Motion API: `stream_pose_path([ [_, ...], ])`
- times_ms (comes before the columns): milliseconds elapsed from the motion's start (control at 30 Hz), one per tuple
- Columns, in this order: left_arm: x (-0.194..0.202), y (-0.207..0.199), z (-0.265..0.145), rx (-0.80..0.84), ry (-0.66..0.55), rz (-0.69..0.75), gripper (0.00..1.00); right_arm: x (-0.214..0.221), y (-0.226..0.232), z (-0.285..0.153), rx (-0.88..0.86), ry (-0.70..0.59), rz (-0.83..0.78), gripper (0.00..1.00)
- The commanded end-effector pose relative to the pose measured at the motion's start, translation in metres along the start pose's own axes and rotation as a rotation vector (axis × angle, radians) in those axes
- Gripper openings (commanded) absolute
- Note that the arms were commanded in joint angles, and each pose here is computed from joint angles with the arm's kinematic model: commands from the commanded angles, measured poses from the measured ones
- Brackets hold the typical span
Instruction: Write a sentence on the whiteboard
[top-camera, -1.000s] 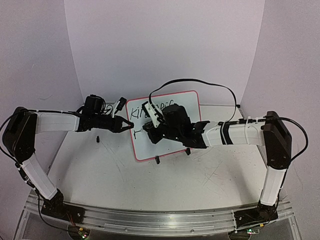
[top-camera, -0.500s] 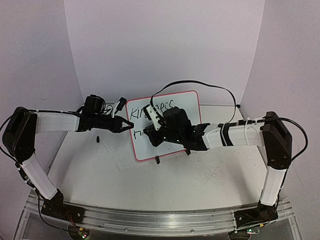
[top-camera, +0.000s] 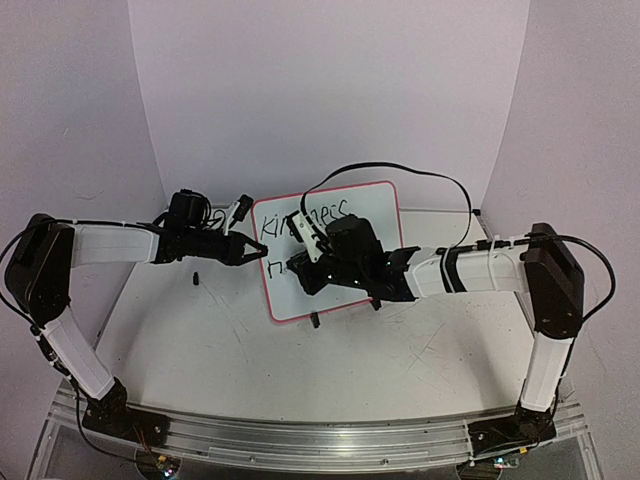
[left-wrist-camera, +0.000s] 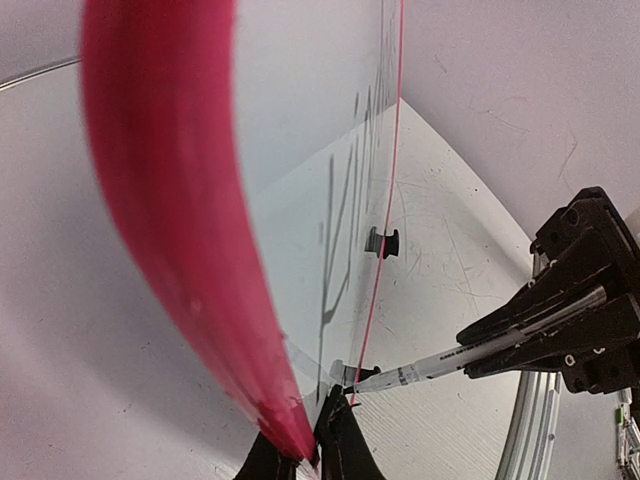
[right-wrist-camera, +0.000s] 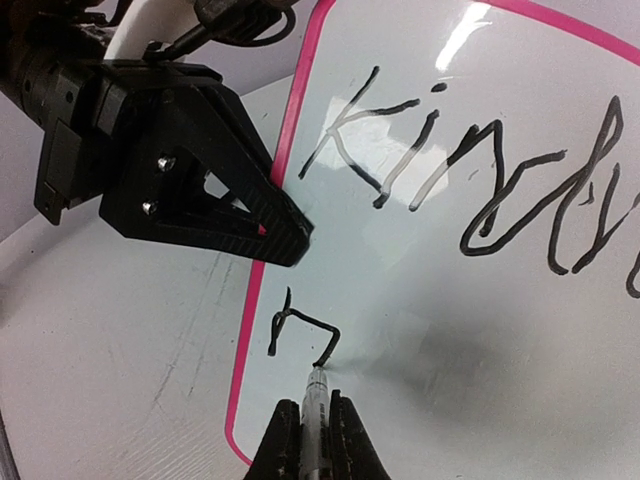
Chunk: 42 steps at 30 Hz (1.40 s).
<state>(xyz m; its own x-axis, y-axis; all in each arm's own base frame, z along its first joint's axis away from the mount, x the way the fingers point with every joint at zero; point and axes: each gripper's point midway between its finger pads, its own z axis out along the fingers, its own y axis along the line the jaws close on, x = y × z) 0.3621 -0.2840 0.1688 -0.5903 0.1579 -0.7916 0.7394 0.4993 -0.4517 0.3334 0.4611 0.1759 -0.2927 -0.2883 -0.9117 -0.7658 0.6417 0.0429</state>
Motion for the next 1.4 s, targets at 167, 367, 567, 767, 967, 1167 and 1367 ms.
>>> stream_pose_path([
  [167, -0.007, 0.043, -0.004, -0.217, -0.012, 0.076, 0.00, -0.006, -0.008, -0.003, 0.034, -0.008, -0.004, 0.00],
  [367, -0.008, 0.042, -0.006, -0.220, -0.016, 0.079, 0.00, -0.029, -0.016, -0.001, 0.077, -0.072, 0.008, 0.00],
  [567, -0.007, 0.043, -0.005, -0.220, -0.014, 0.078, 0.00, -0.045, -0.029, -0.003, 0.115, -0.112, 0.019, 0.00],
  [767, -0.007, 0.043, -0.005, -0.220, -0.013, 0.077, 0.00, -0.048, -0.039, -0.002, 0.144, -0.120, 0.024, 0.00],
  [967, -0.006, 0.044, -0.004, -0.222, -0.010, 0.076, 0.00, -0.039, -0.045, -0.008, 0.178, -0.102, 0.034, 0.00],
  [1167, -0.007, 0.044, -0.005, -0.222, -0.012, 0.078, 0.00, -0.030, -0.047, -0.015, 0.189, -0.084, 0.047, 0.00],
  [1367, -0.008, 0.044, -0.006, -0.227, -0.015, 0.080, 0.00, -0.018, -0.043, -0.014, 0.166, -0.054, 0.058, 0.00],
])
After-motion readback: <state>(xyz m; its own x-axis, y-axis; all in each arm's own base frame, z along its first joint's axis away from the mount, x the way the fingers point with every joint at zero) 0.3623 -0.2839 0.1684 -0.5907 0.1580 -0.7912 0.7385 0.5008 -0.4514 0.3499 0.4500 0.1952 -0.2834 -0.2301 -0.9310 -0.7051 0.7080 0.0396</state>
